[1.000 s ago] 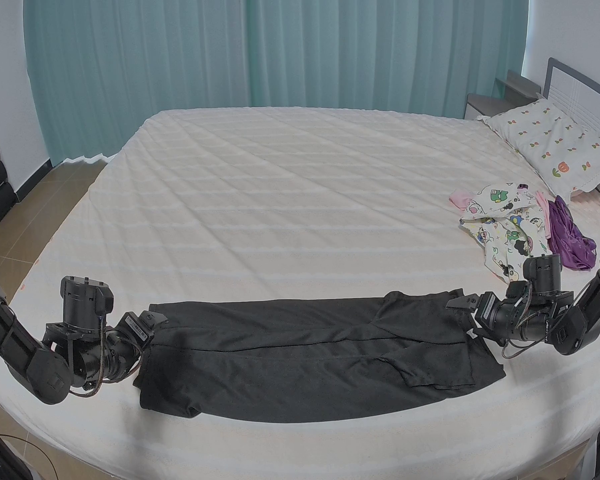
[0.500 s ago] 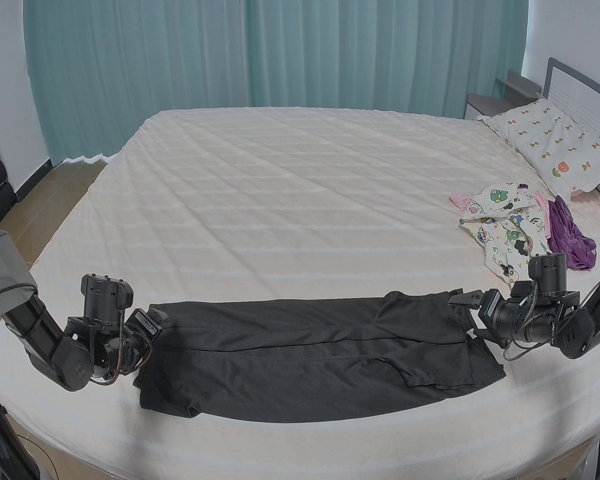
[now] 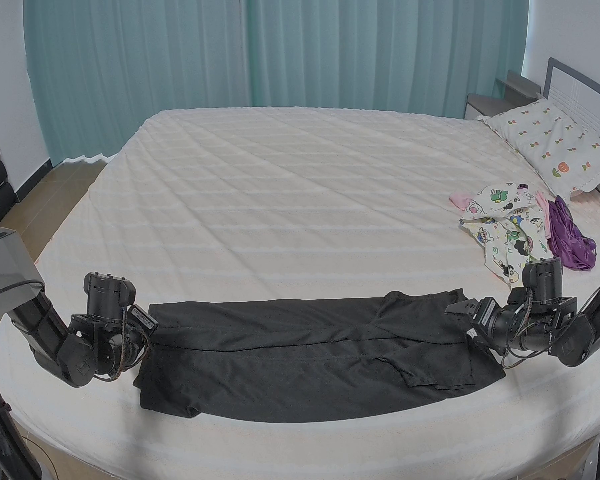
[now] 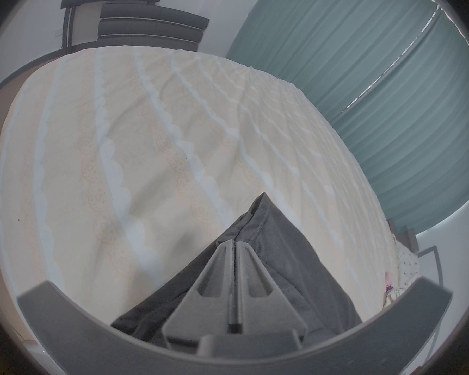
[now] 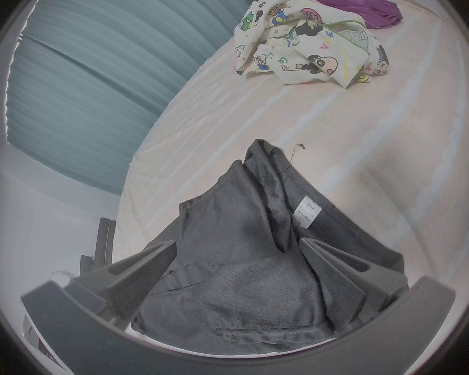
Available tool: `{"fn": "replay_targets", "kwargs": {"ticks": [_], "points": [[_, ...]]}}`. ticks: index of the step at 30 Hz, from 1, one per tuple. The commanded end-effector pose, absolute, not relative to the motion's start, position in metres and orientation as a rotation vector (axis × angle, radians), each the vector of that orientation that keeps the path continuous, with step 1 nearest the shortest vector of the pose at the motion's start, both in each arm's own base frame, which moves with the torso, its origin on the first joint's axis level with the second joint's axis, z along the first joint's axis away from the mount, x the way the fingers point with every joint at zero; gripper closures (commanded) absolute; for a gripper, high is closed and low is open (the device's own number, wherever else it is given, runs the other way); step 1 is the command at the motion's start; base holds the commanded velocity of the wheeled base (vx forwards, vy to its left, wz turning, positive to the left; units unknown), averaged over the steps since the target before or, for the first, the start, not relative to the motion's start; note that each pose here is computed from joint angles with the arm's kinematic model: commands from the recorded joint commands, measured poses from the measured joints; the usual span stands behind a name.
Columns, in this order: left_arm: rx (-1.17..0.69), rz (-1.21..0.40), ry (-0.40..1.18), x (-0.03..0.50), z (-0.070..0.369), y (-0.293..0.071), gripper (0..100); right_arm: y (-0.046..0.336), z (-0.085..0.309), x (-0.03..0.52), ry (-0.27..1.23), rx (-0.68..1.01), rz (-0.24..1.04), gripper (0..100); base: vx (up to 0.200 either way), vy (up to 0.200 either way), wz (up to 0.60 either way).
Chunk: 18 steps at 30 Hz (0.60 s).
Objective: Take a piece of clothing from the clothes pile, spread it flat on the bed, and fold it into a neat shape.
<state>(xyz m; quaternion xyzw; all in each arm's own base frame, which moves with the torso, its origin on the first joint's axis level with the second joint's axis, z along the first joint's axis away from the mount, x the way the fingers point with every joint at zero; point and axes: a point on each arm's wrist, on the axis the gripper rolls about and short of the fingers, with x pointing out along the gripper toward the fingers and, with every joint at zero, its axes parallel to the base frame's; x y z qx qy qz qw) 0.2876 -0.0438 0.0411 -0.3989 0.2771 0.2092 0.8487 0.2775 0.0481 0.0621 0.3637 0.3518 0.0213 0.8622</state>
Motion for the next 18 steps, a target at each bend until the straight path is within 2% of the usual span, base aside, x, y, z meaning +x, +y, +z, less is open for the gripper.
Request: {"fn": "replay_targets", "kwargs": {"ticks": [1, 18], "points": [[-0.872, 0.427, 0.546, 0.287, 0.049, -0.044, 100, 0.054, 0.052, 0.282, 0.759, 0.758, 0.027, 0, 0.000, 0.000, 0.00], [-0.886, 0.407, 0.512, 0.288, 0.051, -0.044, 100, 0.070, 0.038, 0.303, 0.753, 0.841, -0.045, 0, 0.000, 0.000, 0.00]]}}
